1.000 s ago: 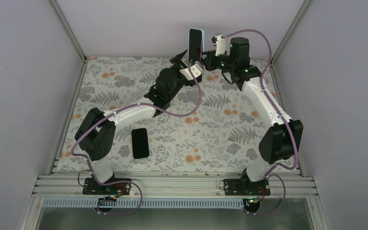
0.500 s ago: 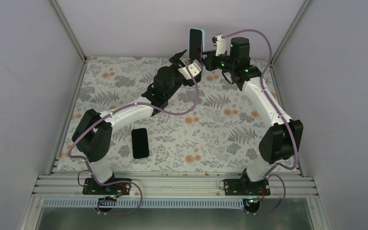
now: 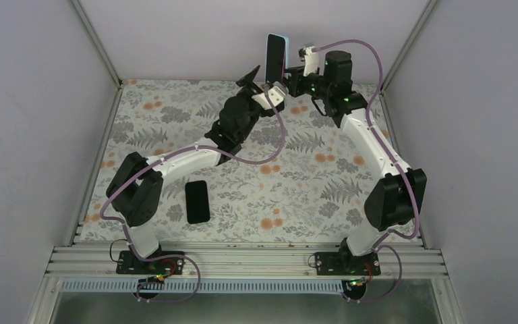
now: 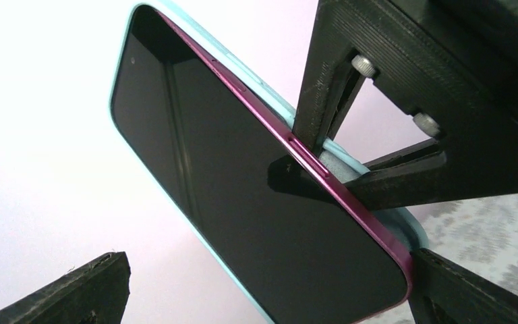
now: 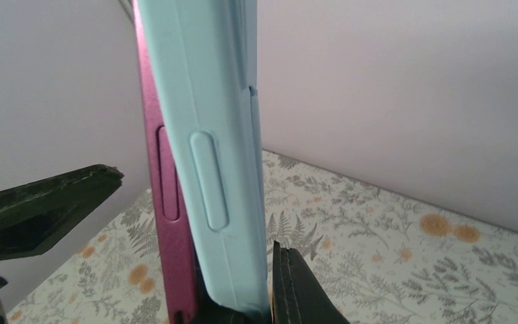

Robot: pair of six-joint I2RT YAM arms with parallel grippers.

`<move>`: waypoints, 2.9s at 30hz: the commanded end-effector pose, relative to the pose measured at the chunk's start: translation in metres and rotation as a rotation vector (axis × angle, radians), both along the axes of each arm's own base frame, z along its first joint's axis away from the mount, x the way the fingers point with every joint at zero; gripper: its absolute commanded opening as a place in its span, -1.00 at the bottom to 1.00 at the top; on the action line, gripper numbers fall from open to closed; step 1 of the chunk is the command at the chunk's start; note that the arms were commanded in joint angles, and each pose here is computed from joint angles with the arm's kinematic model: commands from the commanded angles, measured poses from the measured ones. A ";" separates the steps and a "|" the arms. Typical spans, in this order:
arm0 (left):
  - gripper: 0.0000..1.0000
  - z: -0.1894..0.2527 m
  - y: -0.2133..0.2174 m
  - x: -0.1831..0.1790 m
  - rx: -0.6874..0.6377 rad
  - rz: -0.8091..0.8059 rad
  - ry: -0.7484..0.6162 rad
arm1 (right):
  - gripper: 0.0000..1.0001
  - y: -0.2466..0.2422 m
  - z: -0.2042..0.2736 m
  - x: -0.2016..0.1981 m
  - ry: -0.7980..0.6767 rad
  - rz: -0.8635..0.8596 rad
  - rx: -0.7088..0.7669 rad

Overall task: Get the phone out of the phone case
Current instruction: Remove the phone case from the phone, then place the phone case at the center of the board.

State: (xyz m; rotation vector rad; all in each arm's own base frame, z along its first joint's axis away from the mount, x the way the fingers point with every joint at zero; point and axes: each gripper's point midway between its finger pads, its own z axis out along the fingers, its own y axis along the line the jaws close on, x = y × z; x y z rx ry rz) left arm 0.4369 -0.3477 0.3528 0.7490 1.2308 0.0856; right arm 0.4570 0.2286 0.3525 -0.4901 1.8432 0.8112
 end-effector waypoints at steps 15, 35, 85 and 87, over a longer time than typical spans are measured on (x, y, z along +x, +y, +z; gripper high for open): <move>1.00 0.098 0.065 -0.051 -0.044 0.447 -0.749 | -0.94 0.057 -0.027 -0.030 0.019 0.160 -0.037; 0.07 0.064 0.033 -0.041 0.041 0.413 -0.842 | -0.95 0.125 -0.034 -0.092 0.005 0.499 -0.079; -0.95 0.059 0.122 -0.063 0.049 0.392 -0.330 | -0.94 -0.112 -0.080 0.058 -0.001 -0.249 -0.534; -0.95 0.036 0.130 -0.065 0.139 0.414 -0.288 | -0.94 -0.116 -0.091 0.046 0.047 -0.208 -0.553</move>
